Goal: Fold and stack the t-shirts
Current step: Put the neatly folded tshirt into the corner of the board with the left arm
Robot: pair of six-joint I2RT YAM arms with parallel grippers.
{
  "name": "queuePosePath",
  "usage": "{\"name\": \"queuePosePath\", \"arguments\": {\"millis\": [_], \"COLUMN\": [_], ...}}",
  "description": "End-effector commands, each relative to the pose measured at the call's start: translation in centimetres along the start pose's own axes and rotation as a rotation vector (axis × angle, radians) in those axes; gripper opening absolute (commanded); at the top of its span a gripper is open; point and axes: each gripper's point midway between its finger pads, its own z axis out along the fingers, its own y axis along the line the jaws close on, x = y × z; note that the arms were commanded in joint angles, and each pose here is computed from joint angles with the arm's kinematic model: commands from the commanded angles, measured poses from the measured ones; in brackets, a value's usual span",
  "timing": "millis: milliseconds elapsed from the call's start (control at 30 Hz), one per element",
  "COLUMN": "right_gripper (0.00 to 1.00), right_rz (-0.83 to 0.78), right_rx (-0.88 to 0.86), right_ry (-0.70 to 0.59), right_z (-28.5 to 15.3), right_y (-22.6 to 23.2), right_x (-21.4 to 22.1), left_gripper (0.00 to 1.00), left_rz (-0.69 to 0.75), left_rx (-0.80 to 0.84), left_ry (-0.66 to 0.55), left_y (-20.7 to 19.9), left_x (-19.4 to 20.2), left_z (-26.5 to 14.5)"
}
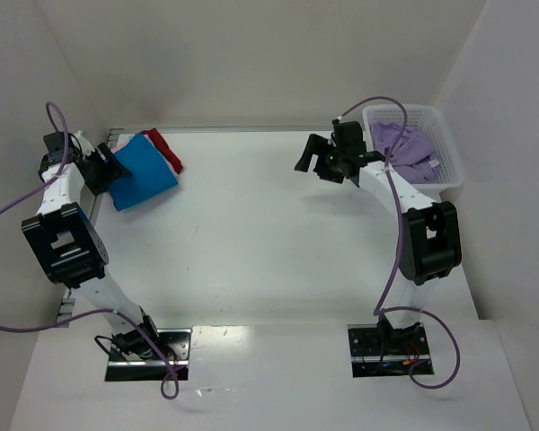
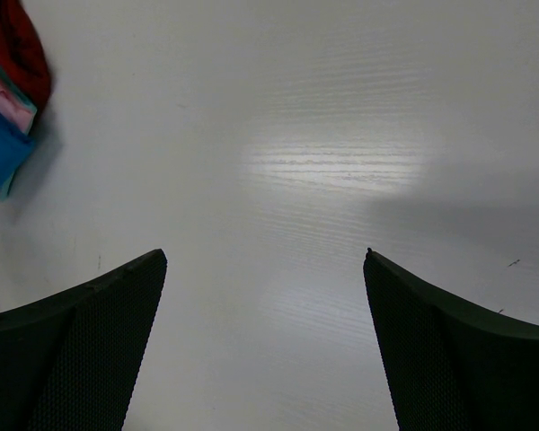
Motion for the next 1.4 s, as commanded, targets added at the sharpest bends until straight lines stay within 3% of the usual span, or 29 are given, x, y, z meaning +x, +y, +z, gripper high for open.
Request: {"name": "queuePosePath", "arguments": {"millis": [0, 100, 400, 600, 800, 1300, 1367], "right_gripper": [0.96, 0.96, 0.96, 0.96, 0.96, 0.97, 0.97], "right_rz": [-0.016, -0.015, -0.010, 0.006, 0.009, 0.011, 0.013], "right_rx": [-0.021, -0.017, -0.028, -0.042, -0.059, -0.047, -0.043], "right_ry": [-0.055, -0.047, -0.065, -0.071, -0.097, -0.096, -0.088], "right_z": [-0.7, -0.6, -1.0, -1.2, -2.1, -2.7, -2.7], "right_y": [0.5, 0.2, 0.5, 0.5, 0.9, 0.7, 0.6], "right_x": [-1.4, -1.0, -1.2, -0.7, -1.0, -0.8, -0.6], "left_gripper": [0.77, 0.91, 0.97, 0.97, 0.86, 0.90, 0.86], "left_rz": [0.014, -0.009, -0.054, -0.052, -0.080, -0.109, -0.120], "left_rx": [0.022, -0.021, -0.127, -0.173, -0.135, -0.141, -0.137], "left_ry": [-0.039, -0.062, -0.126, -0.209, -0.195, -0.173, -0.182], "left_y": [-0.7, 0.4, 2.6, 3.1, 3.1, 4.3, 4.4], "left_x": [-0.7, -1.1, -1.7, -3.4, -3.5, -3.3, -3.5], "left_z": [-0.4, -0.3, -1.2, -2.8, -0.9, 1.6, 2.2]}}
